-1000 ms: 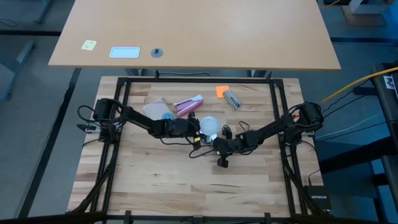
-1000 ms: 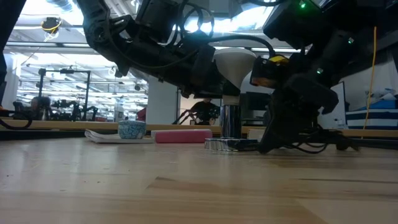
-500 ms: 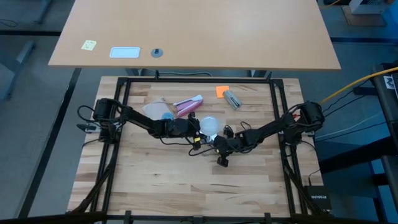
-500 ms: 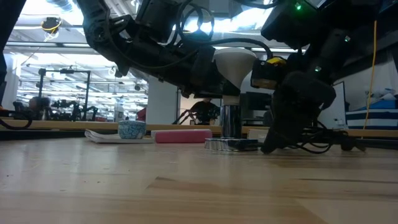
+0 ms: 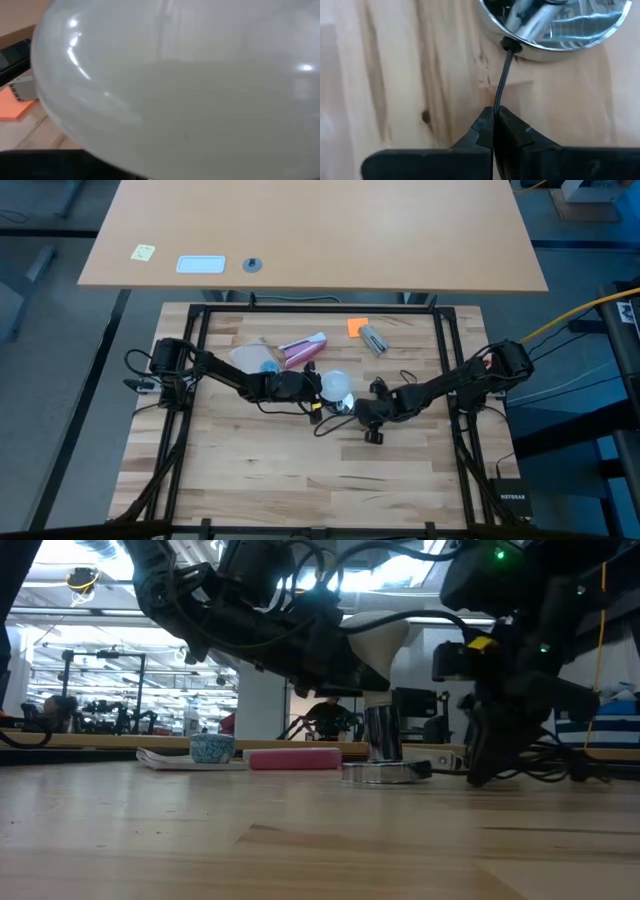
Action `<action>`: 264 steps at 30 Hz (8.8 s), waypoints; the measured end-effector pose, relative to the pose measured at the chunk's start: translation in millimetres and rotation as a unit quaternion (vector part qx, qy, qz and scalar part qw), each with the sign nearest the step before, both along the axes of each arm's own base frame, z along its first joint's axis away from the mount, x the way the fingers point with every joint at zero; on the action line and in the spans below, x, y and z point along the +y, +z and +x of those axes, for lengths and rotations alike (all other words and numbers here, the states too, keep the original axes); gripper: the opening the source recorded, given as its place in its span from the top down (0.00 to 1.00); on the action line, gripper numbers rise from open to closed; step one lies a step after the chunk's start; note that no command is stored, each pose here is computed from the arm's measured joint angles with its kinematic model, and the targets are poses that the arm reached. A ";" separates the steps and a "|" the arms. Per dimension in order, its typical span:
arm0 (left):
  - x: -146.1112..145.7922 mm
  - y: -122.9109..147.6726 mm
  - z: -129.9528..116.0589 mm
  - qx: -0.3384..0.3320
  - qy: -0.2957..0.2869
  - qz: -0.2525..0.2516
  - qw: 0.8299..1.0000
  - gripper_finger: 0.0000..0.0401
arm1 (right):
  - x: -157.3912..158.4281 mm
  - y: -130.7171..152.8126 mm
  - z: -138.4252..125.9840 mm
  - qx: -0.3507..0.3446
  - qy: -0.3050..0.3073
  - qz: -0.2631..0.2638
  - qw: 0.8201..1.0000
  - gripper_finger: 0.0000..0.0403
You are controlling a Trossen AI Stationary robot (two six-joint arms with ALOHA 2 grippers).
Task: Screw lightbulb
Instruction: Insert the white lightbulb into the silver desk lamp
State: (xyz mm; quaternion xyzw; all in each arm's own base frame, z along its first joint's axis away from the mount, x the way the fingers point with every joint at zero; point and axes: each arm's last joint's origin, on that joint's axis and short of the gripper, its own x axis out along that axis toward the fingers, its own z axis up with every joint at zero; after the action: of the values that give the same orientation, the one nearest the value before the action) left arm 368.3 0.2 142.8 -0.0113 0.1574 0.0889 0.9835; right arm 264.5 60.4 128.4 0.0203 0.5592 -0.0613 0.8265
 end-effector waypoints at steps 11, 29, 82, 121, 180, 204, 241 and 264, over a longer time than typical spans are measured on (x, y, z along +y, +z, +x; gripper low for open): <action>-0.9 -0.7 -0.1 0.003 -0.024 -0.004 1.000 0.62 | -13.7 -0.6 -0.3 0.010 0.013 -0.076 0.997 0.96; -1.2 -2.1 -0.8 0.015 -0.034 -0.005 0.999 0.62 | -53.1 5.6 16.7 -0.012 0.114 -0.226 0.967 0.91; 4.9 -2.5 -0.5 0.010 -0.023 -0.023 0.999 0.62 | -25.8 125.5 -71.9 0.092 0.036 -0.148 0.984 0.71; 5.4 -2.5 -0.7 0.010 -0.019 -0.022 1.000 0.62 | 35.7 -7.9 -34.7 -0.369 -0.161 0.049 0.914 0.72; 5.4 -2.3 -0.7 0.009 -0.019 -0.024 0.999 0.62 | 14.2 -29.1 -43.6 -0.311 -0.146 0.121 0.931 0.99; 5.4 -2.2 -0.6 0.008 -0.016 -0.031 0.999 0.62 | 20.3 -36.6 -18.2 -0.322 -0.222 0.090 0.916 0.99; 5.5 -2.2 -0.6 0.008 -0.017 -0.031 0.999 0.62 | 31.4 -27.7 11.7 -0.306 -0.220 0.063 0.924 0.99; 6.9 -2.3 -0.8 0.009 -0.008 -0.027 1.000 0.62 | 3.3 -34.9 10.3 -0.279 -0.296 0.004 0.913 0.99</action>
State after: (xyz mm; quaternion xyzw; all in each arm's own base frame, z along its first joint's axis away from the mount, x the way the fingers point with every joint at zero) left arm 367.4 7.1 140.5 -0.0363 0.1684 0.0772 0.9820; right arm 274.8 63.7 93.5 0.2045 0.2742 -0.2932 0.8928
